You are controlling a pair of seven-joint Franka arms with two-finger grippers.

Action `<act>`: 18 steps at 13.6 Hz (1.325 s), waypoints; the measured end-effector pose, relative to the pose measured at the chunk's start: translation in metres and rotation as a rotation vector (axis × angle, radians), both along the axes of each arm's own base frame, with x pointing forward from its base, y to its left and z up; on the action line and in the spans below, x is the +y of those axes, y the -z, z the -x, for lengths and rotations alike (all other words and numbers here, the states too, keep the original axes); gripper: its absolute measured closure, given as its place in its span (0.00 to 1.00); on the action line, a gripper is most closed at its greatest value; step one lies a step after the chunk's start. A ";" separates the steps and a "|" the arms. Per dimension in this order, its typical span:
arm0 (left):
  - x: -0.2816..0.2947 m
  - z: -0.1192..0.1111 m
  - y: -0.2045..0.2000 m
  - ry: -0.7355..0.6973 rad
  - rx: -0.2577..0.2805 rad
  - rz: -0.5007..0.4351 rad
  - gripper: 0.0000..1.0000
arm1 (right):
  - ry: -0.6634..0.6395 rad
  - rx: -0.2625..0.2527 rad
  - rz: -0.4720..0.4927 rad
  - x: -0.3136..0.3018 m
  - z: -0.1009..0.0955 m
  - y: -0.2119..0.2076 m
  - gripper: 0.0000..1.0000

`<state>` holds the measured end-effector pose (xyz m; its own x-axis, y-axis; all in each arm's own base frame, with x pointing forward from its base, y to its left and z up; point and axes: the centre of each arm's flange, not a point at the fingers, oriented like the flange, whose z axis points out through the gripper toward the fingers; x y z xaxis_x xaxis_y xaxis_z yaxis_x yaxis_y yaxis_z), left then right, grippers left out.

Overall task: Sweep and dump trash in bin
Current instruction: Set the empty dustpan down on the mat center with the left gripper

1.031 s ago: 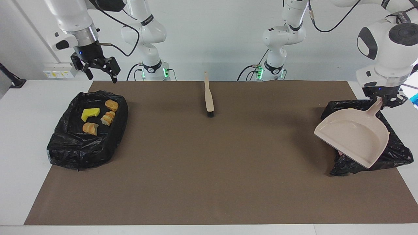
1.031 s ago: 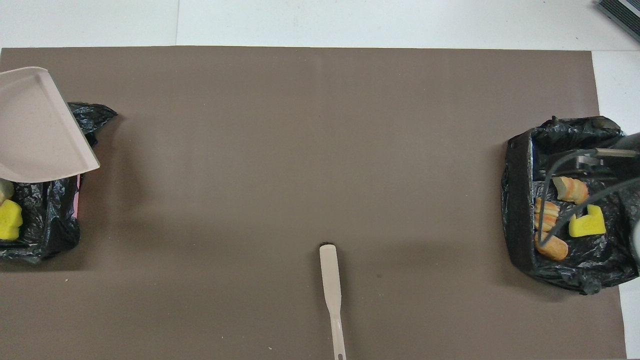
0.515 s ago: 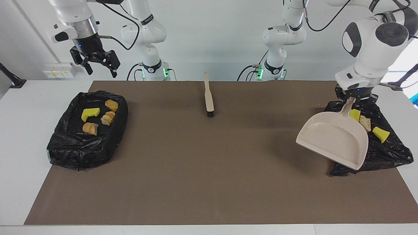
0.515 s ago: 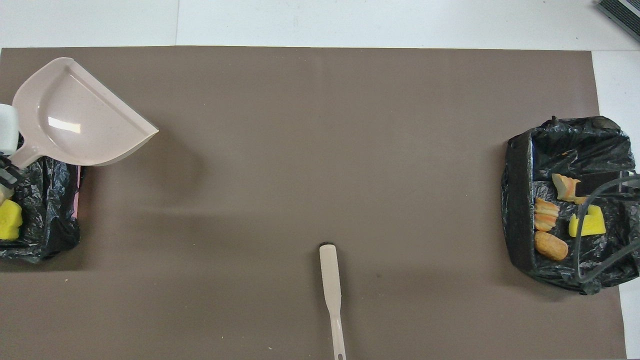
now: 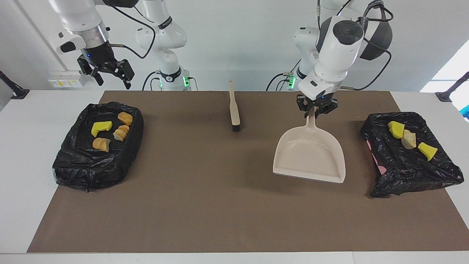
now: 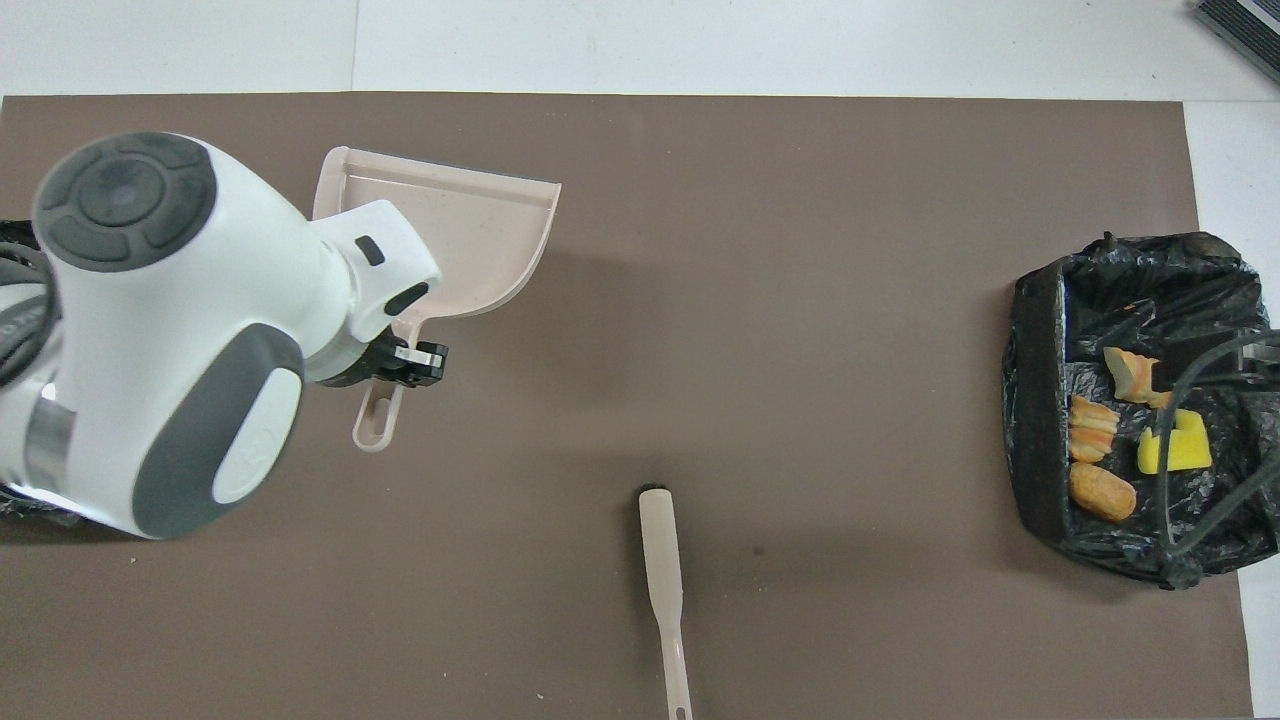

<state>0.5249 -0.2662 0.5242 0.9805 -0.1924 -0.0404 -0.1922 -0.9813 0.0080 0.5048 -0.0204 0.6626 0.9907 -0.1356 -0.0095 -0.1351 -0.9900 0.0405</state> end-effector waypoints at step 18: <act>-0.165 0.013 0.159 -0.236 -0.035 0.113 0.23 | -0.017 -0.014 -0.036 0.011 0.007 -0.015 0.00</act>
